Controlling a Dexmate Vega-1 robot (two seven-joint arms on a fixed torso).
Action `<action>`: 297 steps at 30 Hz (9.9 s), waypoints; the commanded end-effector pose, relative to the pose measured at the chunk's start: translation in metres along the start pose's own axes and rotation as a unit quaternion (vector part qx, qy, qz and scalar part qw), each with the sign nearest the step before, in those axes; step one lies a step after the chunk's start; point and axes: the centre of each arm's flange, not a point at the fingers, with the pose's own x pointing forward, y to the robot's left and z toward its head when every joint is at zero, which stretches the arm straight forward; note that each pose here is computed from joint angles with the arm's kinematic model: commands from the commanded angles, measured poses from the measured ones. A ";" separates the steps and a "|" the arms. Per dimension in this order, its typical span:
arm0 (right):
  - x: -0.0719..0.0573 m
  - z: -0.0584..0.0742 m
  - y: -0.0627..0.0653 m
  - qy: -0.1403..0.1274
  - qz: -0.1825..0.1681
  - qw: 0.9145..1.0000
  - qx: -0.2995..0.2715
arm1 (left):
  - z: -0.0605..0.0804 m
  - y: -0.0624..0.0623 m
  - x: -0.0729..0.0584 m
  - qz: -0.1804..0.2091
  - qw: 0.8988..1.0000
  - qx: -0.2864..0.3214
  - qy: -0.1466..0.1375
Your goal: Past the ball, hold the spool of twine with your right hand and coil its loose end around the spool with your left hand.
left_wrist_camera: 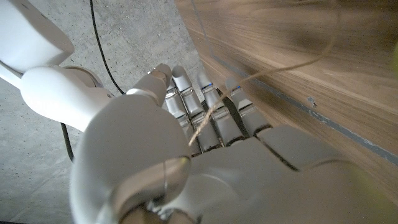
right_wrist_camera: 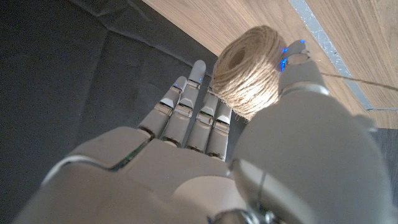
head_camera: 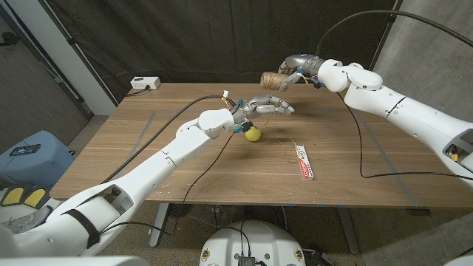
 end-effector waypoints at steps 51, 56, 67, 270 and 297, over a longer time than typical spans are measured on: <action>-0.018 -0.022 0.037 0.040 0.033 0.999 0.011 | 0.043 0.015 0.001 -0.007 0.999 0.039 -0.038; -0.017 -0.020 0.039 0.038 0.034 0.999 0.011 | 0.044 0.017 0.000 -0.006 0.998 0.042 -0.039; -0.020 -0.013 0.040 0.040 0.023 0.999 0.001 | 0.046 0.020 -0.001 -0.002 0.998 0.044 -0.040; -0.120 0.047 0.071 -0.076 0.052 0.995 -0.025 | 0.058 0.080 0.017 -0.015 0.996 0.049 -0.078; -0.158 0.046 0.059 -0.080 0.052 0.995 -0.043 | 0.054 0.078 0.024 -0.016 0.996 0.040 -0.079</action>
